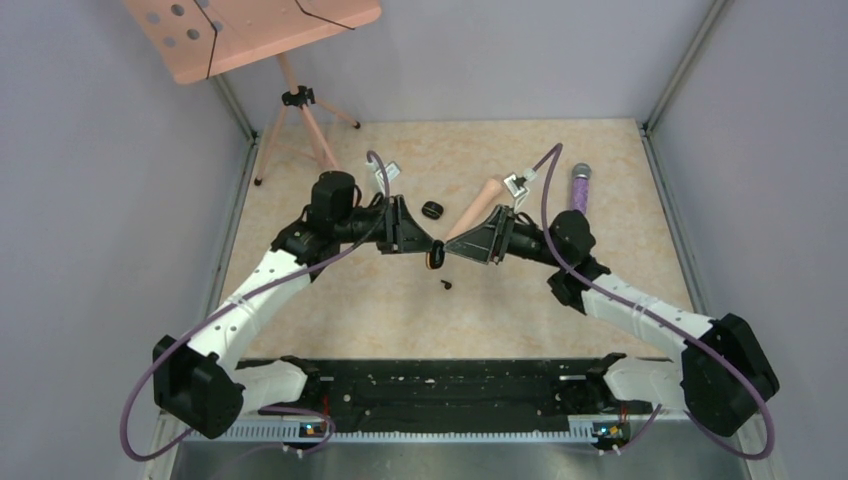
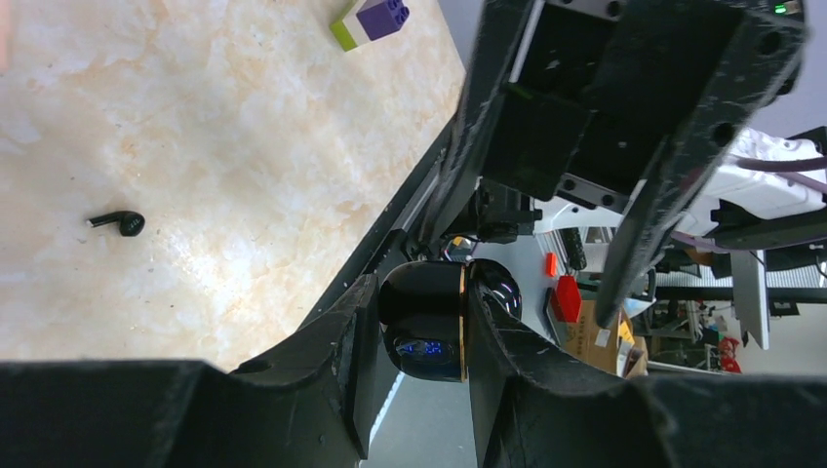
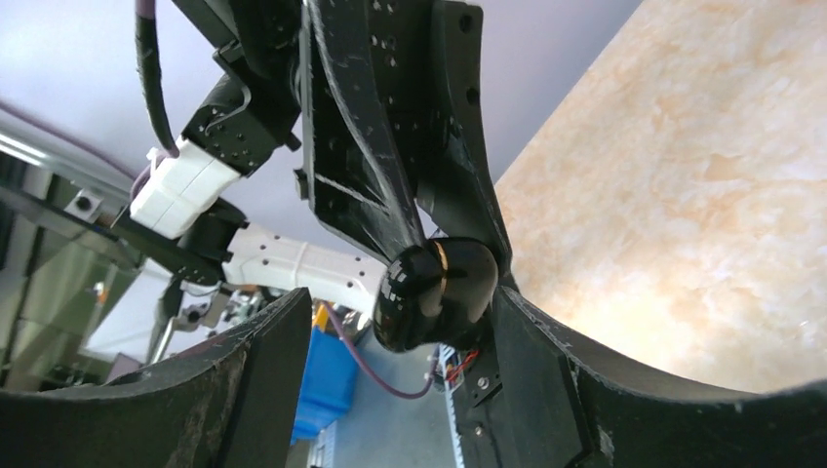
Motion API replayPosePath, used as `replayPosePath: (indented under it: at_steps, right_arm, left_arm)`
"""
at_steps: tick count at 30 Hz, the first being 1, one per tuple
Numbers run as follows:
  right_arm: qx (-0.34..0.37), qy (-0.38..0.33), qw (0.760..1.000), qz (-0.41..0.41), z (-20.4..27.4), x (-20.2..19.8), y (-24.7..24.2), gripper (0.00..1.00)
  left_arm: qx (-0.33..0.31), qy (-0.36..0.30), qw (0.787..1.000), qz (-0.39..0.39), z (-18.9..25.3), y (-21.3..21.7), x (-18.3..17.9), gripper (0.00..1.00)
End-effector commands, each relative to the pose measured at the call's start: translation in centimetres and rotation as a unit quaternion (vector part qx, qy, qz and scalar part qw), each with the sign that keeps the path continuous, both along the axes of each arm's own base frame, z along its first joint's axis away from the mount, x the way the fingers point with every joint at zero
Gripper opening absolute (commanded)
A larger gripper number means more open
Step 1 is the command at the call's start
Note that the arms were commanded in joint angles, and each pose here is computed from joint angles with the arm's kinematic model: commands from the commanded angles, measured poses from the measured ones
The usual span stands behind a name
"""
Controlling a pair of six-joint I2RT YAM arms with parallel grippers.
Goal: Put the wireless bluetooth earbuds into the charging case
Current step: Pass from the left arm to the right
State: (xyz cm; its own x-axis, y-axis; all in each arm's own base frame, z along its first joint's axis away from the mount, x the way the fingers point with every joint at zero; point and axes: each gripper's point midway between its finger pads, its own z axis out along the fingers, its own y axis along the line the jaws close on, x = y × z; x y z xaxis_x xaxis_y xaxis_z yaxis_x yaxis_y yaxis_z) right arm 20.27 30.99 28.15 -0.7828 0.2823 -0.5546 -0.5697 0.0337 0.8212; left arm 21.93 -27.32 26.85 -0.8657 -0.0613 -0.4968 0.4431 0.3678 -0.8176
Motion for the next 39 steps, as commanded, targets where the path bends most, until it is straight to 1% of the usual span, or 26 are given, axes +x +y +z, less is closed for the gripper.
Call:
replayPosePath:
  at_steps: [1,5,11,17,22,26,30,33,39]
  right_arm:
    - [-0.037,-0.055,0.997,-0.042,2.2,1.0,0.3,0.68]
    - [-0.088,-0.059,0.993,-0.055,1.5,1.2,1.7,0.69]
    - [-0.135,-0.054,0.987,-0.07,0.2,1.6,2.6,0.69]
    - [-0.167,-0.043,0.982,-0.081,-1.3,1.9,2.4,0.66]
    - [-0.176,-0.039,0.978,-0.106,-1.5,2.1,1.4,0.61]
    - [-0.158,-0.036,0.981,-0.106,-0.9,1.7,0.9,0.56]
    - [-0.112,-0.021,0.99,-0.079,-0.3,0.9,1.1,0.56]
    - [-0.071,-0.02,0.995,-0.06,0.6,0.5,1.3,0.57]
    - [-0.021,-0.022,0.999,-0.039,1.7,0.0,1.3,0.61]
  left_arm:
    - [-0.006,-0.055,0.998,0.008,2.7,0.3,0.3,0.0]
    - [-0.003,-0.055,0.998,0.015,2.8,0.4,0.5,0.0]
    - [0.002,-0.059,0.998,0.022,3.0,0.6,0.5,0.0]
    - [0.003,-0.06,0.998,0.023,3.1,0.7,0.4,0.0]
    - [0.002,-0.061,0.998,0.022,3.2,0.7,0.4,0.0]
    - [0.003,-0.058,0.998,0.02,3.0,0.6,0.5,0.0]
    - [0.003,-0.058,0.998,0.02,3.0,0.6,0.5,0.0]
    - [0.001,-0.059,0.998,0.02,3.1,0.6,0.5,0.0]
    - [-0.001,-0.061,0.998,0.018,3.2,0.5,0.5,0.0]
